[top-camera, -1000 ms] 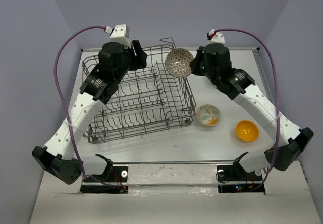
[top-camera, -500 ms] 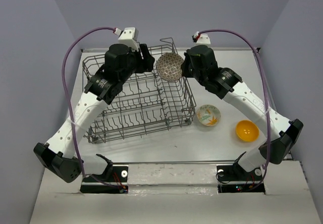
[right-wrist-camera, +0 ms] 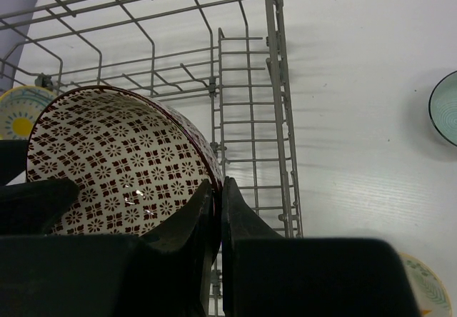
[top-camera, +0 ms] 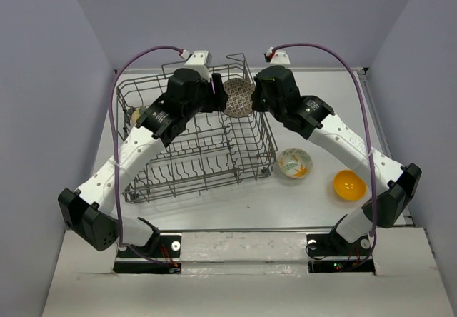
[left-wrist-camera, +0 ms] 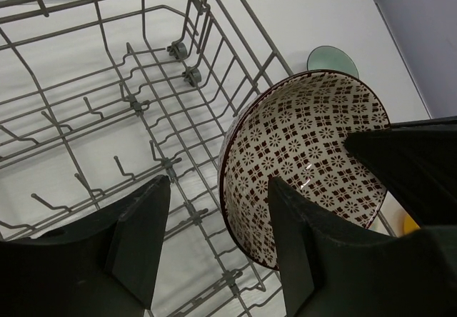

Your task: Load the bowls into the dish rack

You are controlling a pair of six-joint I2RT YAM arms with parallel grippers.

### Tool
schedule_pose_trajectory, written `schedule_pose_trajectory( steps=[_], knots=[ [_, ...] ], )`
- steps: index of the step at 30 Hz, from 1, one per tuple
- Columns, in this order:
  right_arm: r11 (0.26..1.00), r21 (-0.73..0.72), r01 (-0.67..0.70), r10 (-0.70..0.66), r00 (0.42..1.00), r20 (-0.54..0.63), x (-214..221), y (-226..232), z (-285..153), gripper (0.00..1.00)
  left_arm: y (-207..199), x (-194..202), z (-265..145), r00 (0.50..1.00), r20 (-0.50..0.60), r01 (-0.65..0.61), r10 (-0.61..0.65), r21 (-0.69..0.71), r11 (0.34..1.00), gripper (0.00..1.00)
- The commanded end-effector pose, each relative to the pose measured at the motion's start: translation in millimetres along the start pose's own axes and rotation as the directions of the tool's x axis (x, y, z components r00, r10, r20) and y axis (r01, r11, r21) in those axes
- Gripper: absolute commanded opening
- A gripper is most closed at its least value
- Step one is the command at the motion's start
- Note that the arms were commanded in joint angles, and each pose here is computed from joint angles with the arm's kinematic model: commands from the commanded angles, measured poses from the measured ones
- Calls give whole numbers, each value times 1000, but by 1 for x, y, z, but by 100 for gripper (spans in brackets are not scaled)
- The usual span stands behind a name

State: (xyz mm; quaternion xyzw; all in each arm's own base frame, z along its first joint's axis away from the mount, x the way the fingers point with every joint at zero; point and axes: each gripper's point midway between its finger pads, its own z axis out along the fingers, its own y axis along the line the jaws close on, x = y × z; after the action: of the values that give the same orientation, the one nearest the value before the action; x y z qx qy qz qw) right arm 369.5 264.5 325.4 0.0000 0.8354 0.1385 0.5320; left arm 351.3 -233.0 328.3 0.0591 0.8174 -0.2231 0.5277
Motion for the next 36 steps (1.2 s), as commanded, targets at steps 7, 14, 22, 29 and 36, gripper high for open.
schedule_pose_trajectory(
  steps=[7, 14, 22, 29, 36],
  knots=[
    [993, -85, -78, 92, 981, 169, -59, 25, -22, 1, -9, 7, 14, 1000, 4, 13, -13, 5, 1000, 63],
    [995, -75, -72, 83, 982, 170, -58, 22, -22, 1, -12, 6, 16, 1000, 6, 10, -10, 0, 1000, 50],
    [995, -79, -61, 73, 983, 166, -57, 25, -20, 1, -14, 8, 18, 1000, 5, 1, -1, -15, 1000, 4],
    [993, -102, -51, 67, 984, 163, -59, 28, -22, 32, -11, -3, 13, 999, 49, 12, -9, -57, 998, 0],
    [996, -75, -54, 68, 977, 202, -69, 17, -35, 64, -6, -31, 0, 990, 141, 40, -26, -97, 994, 0]
  ],
)
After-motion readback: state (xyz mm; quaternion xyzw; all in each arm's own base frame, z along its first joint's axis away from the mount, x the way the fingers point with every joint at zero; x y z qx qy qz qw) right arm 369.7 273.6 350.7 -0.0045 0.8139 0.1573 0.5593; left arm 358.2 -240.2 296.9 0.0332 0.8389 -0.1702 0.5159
